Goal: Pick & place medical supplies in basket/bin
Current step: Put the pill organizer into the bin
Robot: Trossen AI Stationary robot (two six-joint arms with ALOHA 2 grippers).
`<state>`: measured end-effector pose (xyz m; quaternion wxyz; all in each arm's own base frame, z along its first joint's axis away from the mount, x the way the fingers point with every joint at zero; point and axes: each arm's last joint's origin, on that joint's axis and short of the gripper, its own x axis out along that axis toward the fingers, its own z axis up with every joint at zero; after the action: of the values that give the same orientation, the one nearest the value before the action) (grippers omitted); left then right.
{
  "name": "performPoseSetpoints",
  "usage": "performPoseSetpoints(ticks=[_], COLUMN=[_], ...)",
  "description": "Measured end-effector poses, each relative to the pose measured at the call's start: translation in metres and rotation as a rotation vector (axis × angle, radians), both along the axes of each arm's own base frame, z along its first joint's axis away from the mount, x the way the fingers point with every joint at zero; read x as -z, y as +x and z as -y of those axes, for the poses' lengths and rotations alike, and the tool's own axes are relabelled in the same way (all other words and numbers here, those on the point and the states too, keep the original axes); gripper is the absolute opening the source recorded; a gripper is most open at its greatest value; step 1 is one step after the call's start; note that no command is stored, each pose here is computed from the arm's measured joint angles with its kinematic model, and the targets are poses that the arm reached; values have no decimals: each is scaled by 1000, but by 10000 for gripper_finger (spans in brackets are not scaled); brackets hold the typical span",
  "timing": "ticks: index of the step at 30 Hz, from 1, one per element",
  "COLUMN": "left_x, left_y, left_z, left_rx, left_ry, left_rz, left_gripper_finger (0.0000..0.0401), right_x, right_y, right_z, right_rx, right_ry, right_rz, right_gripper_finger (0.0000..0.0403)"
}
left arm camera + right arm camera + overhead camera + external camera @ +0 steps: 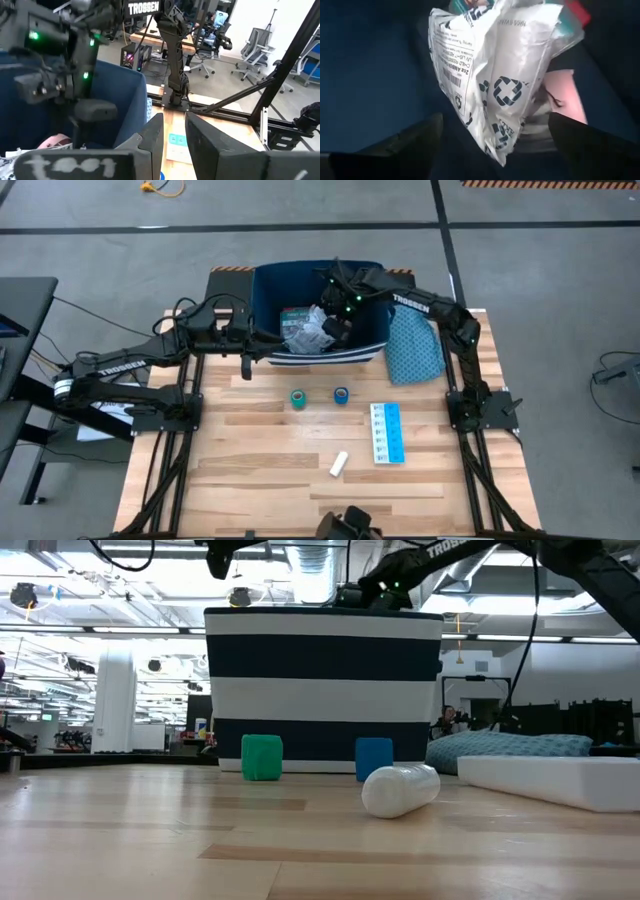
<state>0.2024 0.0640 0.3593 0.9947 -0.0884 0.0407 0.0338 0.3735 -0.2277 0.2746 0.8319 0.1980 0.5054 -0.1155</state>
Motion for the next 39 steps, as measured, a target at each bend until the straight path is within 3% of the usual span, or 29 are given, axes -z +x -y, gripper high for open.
performPoseSetpoints(ticks=[13, 23, 26, 28, 32, 39], left_x=[0, 1, 4, 4, 4, 4], left_y=[0, -1, -1, -1, 0, 2], left_z=[0, -3, -4, -4, -3, 6], left_rx=[0, -100, -152, -163, -104, 83], left_ry=[-3, 15, -62, -122, -136, -147], left_rz=[1, -17, -33, -25, -30, -38], left_gripper_finger=[68, 68, 68, 68, 68, 68], right_x=[-101, -172, -187, -192, -191, -157], right_y=[-25, -87, -102, -108, -115, -121], right_z=[-21, -90, -112, -125, -153, -209], right_rx=[-14, 42, 69, 85, 114, 222], right_ry=[-70, -189, -165, -145, -109, -46], right_rz=[-1, 17, 48, 72, 64, -64], right_gripper_finger=[327, 317, 317, 317, 317, 317])
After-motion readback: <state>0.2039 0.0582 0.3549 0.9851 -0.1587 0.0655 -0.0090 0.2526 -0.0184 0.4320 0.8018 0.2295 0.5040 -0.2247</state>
